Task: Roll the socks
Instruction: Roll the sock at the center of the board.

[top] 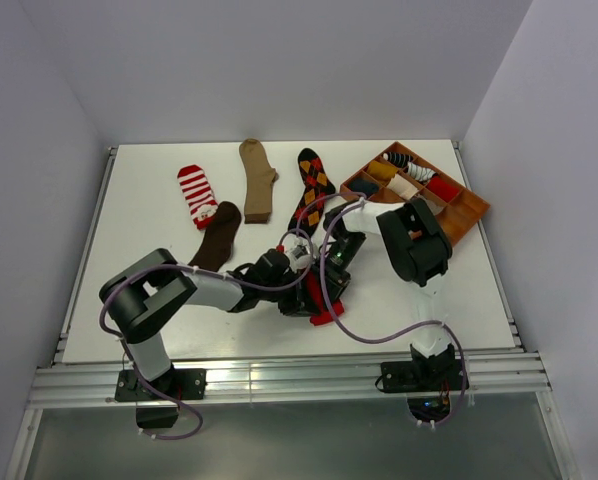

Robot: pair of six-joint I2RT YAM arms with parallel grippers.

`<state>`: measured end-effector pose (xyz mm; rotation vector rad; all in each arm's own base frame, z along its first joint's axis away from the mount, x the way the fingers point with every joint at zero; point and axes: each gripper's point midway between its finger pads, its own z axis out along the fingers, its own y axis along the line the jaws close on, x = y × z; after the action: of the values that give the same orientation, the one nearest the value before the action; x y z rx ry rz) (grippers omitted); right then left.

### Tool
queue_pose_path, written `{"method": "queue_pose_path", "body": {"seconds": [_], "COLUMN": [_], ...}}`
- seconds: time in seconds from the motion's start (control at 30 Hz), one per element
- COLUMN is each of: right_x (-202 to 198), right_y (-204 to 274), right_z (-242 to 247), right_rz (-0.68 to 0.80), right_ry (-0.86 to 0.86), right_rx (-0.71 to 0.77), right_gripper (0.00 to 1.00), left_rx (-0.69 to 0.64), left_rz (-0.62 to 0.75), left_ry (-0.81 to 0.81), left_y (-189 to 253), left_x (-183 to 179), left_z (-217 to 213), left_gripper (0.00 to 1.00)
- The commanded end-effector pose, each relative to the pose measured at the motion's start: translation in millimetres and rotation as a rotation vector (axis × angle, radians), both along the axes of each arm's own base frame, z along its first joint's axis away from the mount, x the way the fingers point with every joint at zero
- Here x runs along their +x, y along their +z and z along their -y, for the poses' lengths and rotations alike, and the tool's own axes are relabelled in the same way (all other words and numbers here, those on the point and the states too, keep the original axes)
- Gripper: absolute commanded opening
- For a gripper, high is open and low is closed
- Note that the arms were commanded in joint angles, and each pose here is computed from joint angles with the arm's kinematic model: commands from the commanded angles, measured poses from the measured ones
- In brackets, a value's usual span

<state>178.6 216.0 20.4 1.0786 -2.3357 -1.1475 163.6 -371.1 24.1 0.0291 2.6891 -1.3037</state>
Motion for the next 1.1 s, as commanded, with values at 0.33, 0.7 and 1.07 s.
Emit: {"method": "queue_pose_path", "body": {"seconds": [0.33,0.7,1.07], "right_x": [58.4,82.2,30.5], "right_y": [7.1,37.8,54.1], "right_z": [15.3,45.8,24.4], "right_rz": [0.382,0.760,1.127], "right_ry": [-0.040,-0.056,0.229], "right_rx": [0.044,0.099,0.256], "right_gripper": [0.48,0.51,0.59], "left_rx": [0.215,0.247,0.320], "left_rz": [-0.270,-0.409,-0.493], "left_ry": [0.018,-0.016,-0.029], "left_y": [-41.3,-23.4,-24.7], "left_x": [-28.1,-24.8,-11.8], "left_z": [-46.5,-40.8,-43.0], "left_gripper": [0.00,0.00,0.00]}}
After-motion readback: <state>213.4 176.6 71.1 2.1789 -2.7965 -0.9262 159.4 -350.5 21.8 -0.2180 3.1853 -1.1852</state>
